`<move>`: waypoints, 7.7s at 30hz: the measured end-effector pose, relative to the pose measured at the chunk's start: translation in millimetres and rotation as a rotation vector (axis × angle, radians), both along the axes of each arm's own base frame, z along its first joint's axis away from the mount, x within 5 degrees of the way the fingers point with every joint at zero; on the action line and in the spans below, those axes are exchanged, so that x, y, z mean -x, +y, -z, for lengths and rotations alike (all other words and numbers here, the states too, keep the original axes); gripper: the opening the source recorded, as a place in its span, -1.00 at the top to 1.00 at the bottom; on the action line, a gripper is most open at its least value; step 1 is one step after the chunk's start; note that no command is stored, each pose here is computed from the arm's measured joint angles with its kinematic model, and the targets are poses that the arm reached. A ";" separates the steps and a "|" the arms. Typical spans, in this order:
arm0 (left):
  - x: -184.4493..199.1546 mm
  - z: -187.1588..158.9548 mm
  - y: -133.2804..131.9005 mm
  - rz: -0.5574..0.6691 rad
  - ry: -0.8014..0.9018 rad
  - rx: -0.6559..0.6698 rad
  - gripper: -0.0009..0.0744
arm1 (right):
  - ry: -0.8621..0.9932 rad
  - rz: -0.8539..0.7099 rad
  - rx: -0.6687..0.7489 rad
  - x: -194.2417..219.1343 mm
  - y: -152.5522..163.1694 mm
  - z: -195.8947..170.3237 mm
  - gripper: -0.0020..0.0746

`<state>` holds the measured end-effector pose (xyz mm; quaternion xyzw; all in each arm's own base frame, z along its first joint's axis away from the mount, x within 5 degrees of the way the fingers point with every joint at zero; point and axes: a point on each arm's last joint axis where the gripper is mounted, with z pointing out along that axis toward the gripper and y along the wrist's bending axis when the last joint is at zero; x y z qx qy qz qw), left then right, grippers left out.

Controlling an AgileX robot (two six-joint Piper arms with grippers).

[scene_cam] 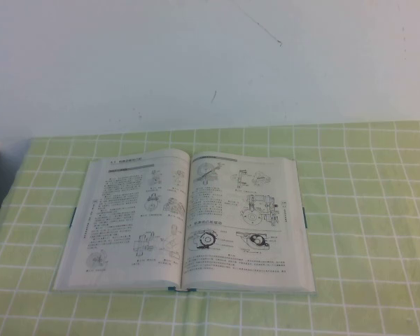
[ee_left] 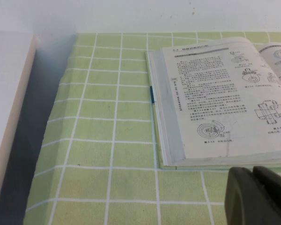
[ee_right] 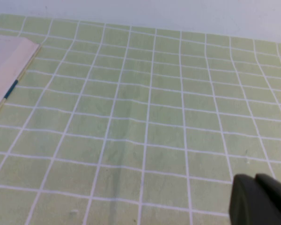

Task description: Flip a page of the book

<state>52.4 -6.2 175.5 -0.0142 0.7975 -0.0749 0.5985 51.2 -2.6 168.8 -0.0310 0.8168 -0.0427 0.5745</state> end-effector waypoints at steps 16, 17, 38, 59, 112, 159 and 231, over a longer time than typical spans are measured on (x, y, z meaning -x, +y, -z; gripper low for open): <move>0.0 0.0 0.0 0.001 0.000 -0.003 0.98 | 0.000 0.000 0.000 0.0 0.0 0.0 0.96; 0.0 0.0 0.0 0.001 0.000 -0.003 0.98 | 0.000 0.000 0.000 0.0 0.0 0.0 0.96; 0.0 0.0 0.0 0.001 0.000 -0.003 0.98 | 0.000 0.000 0.000 0.0 0.0 0.0 0.96; 0.0 0.0 0.0 0.000 0.000 0.000 0.98 | 0.000 0.000 0.000 0.0 0.0 0.0 0.96; 0.0 0.0 0.0 0.000 0.000 0.002 0.98 | 0.000 0.000 0.000 0.0 0.0 0.0 0.96; 0.0 0.0 0.0 0.001 0.000 -0.002 0.99 | 0.000 0.000 0.000 0.0 0.0 0.0 0.96; -11.3 -129.5 -0.2 -0.015 -0.203 0.056 0.99 | 0.121 -0.141 0.016 -14.8 10.9 -120.4 0.96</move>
